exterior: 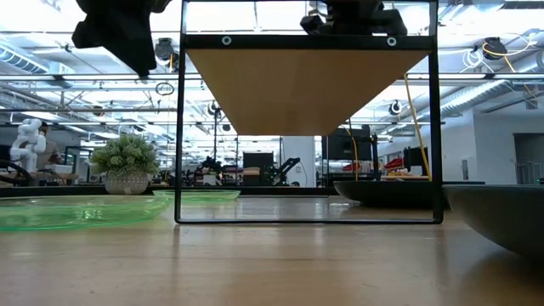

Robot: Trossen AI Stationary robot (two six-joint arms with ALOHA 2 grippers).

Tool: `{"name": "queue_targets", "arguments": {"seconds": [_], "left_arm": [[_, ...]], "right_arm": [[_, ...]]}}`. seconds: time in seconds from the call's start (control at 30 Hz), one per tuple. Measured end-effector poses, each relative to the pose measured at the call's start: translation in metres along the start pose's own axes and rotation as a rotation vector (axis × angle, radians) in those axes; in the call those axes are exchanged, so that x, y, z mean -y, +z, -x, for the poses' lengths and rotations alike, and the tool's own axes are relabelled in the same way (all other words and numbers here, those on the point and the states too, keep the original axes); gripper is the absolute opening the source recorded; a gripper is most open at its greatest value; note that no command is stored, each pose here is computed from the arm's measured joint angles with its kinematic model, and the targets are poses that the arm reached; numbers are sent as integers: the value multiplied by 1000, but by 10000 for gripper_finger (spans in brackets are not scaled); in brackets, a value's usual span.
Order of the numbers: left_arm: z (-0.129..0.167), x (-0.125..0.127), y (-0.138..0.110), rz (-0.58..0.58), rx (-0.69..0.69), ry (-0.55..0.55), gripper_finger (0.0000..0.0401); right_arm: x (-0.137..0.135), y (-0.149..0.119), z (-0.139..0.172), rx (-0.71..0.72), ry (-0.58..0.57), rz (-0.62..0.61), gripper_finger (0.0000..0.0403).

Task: Place and stack plates onto a shelf
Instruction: Stack the purple plate on top of the other purple plate on the shelf

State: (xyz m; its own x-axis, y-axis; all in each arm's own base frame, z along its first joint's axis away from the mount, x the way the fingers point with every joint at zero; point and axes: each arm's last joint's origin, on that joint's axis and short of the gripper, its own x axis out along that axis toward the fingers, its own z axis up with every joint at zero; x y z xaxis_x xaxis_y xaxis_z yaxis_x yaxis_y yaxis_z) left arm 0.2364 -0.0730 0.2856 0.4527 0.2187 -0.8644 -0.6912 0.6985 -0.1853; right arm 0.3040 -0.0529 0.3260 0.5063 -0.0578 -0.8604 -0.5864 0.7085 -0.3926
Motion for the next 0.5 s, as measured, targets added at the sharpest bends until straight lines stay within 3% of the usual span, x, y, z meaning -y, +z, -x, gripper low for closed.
{"name": "queue_targets", "arguments": {"seconds": [0.5], "left_arm": [[0,0,0,4,1,0,99]], "right_arm": [[-4,-3,-13,4,-4,34,1]]}}
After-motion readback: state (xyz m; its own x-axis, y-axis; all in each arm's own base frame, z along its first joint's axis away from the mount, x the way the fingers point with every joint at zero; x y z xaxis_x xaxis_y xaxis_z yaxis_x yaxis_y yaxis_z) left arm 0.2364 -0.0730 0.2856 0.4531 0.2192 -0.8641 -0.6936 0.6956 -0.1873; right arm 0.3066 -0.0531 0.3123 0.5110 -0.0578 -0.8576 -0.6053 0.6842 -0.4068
